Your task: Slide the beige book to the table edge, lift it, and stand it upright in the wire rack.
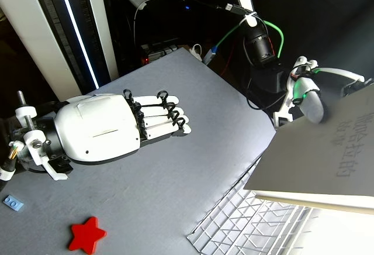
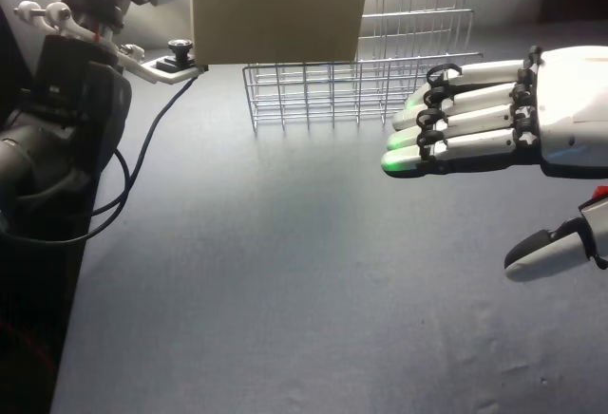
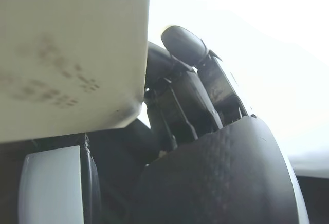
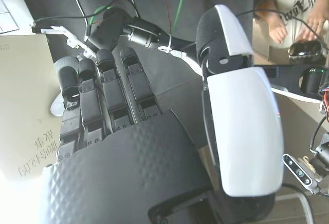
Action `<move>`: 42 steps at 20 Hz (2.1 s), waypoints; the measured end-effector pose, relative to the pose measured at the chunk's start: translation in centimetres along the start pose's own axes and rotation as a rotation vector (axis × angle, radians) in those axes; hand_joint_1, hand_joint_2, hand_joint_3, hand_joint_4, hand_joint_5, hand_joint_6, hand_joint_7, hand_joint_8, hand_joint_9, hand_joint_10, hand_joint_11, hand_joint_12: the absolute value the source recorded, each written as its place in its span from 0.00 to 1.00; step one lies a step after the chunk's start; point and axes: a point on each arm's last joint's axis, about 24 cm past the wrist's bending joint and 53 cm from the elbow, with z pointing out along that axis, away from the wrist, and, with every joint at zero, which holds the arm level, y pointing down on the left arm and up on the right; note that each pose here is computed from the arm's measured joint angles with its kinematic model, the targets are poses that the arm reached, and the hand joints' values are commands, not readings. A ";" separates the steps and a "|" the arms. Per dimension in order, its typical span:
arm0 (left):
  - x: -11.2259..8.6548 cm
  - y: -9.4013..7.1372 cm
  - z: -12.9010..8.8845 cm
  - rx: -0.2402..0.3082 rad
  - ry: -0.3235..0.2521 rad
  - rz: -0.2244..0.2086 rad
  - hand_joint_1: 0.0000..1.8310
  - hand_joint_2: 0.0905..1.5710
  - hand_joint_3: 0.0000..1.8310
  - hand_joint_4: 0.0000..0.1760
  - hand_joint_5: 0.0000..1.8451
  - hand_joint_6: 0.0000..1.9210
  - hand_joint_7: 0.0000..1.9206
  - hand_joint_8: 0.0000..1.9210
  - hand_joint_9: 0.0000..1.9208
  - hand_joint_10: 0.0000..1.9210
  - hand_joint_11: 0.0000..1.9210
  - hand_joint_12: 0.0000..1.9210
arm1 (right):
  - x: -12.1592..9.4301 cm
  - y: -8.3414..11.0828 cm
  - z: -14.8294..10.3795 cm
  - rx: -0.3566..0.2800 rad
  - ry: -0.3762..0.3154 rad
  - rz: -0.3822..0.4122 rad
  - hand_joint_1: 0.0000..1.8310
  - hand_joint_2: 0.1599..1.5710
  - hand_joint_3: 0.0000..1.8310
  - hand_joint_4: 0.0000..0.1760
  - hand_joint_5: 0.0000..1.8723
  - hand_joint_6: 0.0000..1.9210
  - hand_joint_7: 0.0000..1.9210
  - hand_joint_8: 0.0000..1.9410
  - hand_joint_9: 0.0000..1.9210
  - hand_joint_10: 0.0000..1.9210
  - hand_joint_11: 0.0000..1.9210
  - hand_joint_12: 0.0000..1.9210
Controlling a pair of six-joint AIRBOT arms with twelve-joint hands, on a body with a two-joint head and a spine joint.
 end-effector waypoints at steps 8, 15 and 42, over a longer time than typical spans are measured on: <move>0.4 0.2 -0.1 0.021 -0.016 -0.017 0.68 0.73 0.00 0.00 0.45 0.50 0.50 0.67 0.50 0.70 0.35 0.87 | 0.0 0.0 0.1 -0.002 -0.002 0.002 0.11 0.70 0.00 0.00 0.07 0.00 0.11 0.00 0.09 0.00 0.00 0.23; 1.7 0.8 -0.3 0.027 -0.017 -0.043 0.68 0.73 0.00 0.00 0.48 0.45 0.47 0.74 0.45 0.76 0.30 0.93 | 0.1 0.1 0.3 -0.006 -0.002 0.004 0.07 0.71 0.00 0.00 0.06 0.00 0.07 0.00 0.07 0.00 0.00 0.19; 0.6 0.7 -1.1 0.063 -0.053 -0.044 0.68 0.72 0.00 0.00 0.48 0.45 0.49 0.71 0.49 0.78 0.37 0.93 | 0.3 0.6 1.1 -0.030 -0.008 0.008 0.02 0.70 0.00 0.00 0.03 0.00 0.07 0.00 0.06 0.00 0.00 0.12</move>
